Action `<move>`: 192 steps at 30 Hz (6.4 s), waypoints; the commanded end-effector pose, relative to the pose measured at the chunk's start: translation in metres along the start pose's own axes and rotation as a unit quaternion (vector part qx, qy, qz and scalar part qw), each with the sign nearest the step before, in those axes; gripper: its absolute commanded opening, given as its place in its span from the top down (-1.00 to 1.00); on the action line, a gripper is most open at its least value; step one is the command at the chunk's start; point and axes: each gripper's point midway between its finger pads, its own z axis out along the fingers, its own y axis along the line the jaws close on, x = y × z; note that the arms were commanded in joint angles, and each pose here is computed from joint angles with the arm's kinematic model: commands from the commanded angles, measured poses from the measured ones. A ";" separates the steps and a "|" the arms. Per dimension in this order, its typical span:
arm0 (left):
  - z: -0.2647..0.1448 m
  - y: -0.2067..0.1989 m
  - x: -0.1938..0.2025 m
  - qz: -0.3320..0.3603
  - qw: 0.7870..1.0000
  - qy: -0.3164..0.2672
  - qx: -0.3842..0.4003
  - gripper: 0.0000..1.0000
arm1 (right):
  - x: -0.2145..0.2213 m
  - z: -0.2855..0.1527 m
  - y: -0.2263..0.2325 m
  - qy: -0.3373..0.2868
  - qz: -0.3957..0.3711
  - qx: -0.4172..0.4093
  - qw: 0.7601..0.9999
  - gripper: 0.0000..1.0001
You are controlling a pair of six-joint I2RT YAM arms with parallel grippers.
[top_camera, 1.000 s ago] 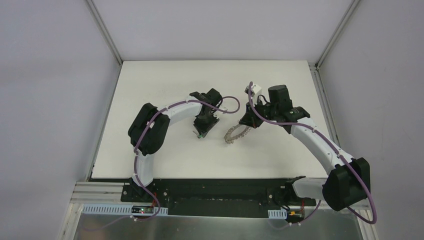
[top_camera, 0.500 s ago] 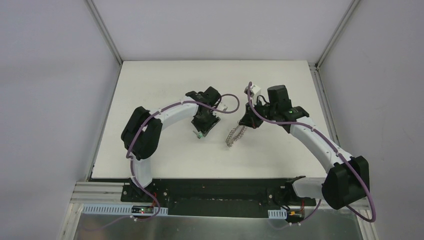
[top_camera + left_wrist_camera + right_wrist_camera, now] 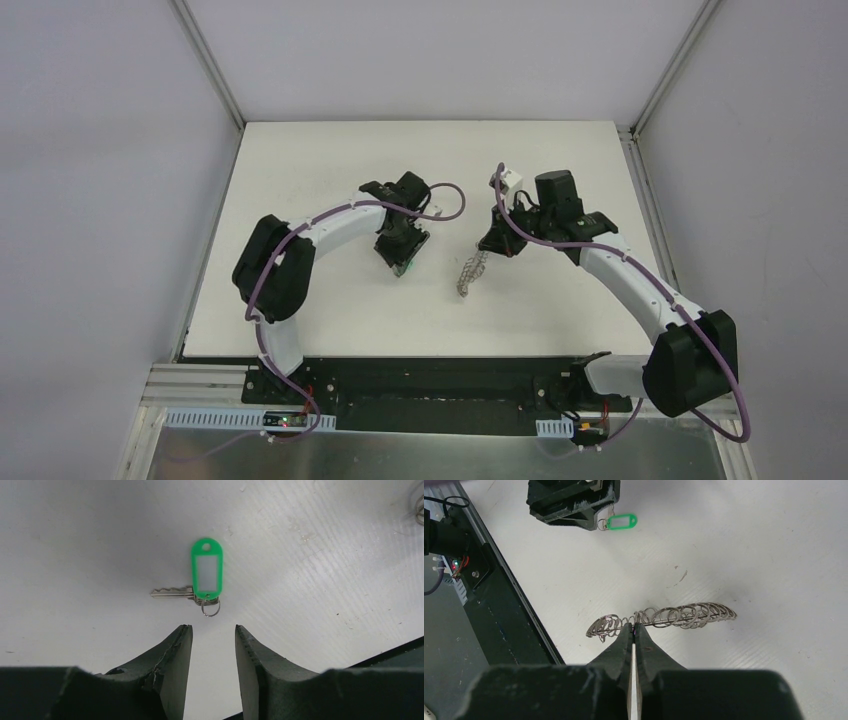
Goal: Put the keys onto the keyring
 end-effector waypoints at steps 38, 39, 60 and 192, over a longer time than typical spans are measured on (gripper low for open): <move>0.028 0.008 0.017 -0.164 0.981 0.072 0.080 0.50 | -0.014 -0.003 -0.004 -0.018 0.004 -0.004 1.000 1.00; 0.028 0.008 0.017 -0.166 0.980 0.072 0.082 0.50 | -0.013 -0.003 -0.005 -0.017 0.004 -0.004 1.000 1.00; 0.026 0.007 0.009 -0.179 0.977 0.063 0.096 0.56 | -0.012 -0.001 -0.005 -0.013 0.008 -0.006 1.000 1.00; -0.186 -0.121 -0.066 0.029 0.895 -0.222 0.385 1.00 | -0.041 -0.019 0.104 -0.078 -0.080 -0.281 0.953 1.00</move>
